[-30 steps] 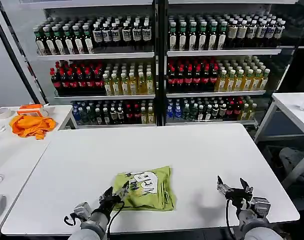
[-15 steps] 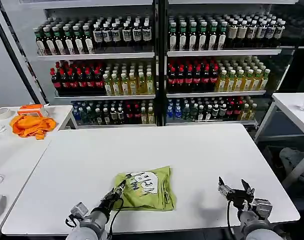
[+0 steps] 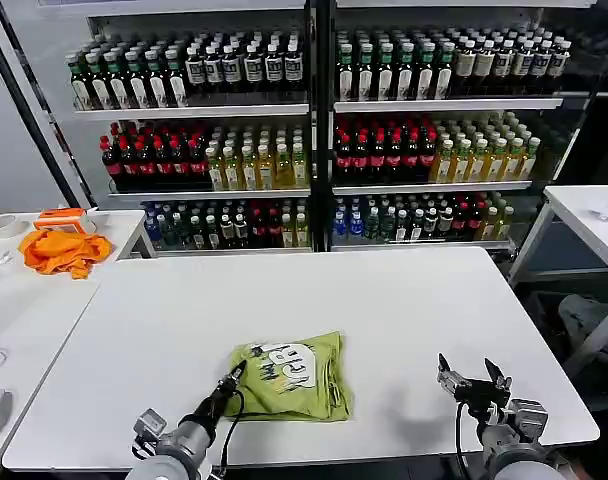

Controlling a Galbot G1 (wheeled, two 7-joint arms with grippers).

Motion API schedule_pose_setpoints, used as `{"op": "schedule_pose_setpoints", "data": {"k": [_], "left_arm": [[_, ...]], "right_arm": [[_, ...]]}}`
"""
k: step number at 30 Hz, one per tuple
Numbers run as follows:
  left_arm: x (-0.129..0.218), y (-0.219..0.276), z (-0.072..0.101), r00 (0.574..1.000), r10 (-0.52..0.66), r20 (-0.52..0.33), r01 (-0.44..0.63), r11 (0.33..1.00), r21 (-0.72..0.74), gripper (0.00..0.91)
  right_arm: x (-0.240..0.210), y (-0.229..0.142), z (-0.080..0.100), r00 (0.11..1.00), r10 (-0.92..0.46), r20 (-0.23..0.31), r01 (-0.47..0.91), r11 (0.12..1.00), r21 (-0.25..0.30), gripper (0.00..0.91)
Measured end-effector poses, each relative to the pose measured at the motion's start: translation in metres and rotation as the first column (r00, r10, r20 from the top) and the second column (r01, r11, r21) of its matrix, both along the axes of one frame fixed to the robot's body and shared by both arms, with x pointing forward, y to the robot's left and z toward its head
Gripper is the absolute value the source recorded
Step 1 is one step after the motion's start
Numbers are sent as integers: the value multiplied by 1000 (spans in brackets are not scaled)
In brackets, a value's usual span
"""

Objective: Fold and organize the clothes.

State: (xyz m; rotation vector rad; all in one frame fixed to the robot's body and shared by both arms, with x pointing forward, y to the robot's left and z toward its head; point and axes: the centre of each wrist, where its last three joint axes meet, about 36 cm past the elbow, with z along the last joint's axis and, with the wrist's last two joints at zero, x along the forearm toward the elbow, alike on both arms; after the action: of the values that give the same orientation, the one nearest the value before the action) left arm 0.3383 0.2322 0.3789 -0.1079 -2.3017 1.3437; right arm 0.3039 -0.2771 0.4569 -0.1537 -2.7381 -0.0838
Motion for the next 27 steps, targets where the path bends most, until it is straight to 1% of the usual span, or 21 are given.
{"op": "schedule_pose_setpoints", "data": {"k": [6,11,13,16,18,19,22,24,25,27], "left_arm": [[3,26,19,998,48,33,-47,999,-22,20],[3,77,40,991,117,64,-120,992,44,20],[4,104,54,986,140,88,-149,984,100,20],[5,138,82,978,155,143,-181,964,195,20],[5,152,101,974,143,178,-187,947,262,30],[5,156,109,972,132,194,-185,938,292,20],[4,154,127,970,78,229,-164,906,390,20],[4,147,133,970,34,239,-144,877,459,20],[5,141,132,971,10,238,-131,857,498,20],[8,127,126,974,-33,224,-103,817,568,20]], "right_arm": [[0,-1,4,1000,3,12,-3,1000,2,907],[1,-2,8,1000,3,25,-3,1000,6,907],[1,-2,8,1000,3,26,-4,1000,9,907],[-1,0,8,1000,4,27,-5,1000,15,907],[-2,1,8,1000,6,28,-7,1000,19,907],[-2,1,8,1000,7,27,-8,1000,20,907],[-2,3,7,1000,9,29,-9,1000,22,907],[-2,4,7,1000,10,28,-11,1000,23,907],[-2,4,6,1000,10,28,-10,1000,24,907],[-4,5,7,1000,10,29,-10,1000,22,907]]}}
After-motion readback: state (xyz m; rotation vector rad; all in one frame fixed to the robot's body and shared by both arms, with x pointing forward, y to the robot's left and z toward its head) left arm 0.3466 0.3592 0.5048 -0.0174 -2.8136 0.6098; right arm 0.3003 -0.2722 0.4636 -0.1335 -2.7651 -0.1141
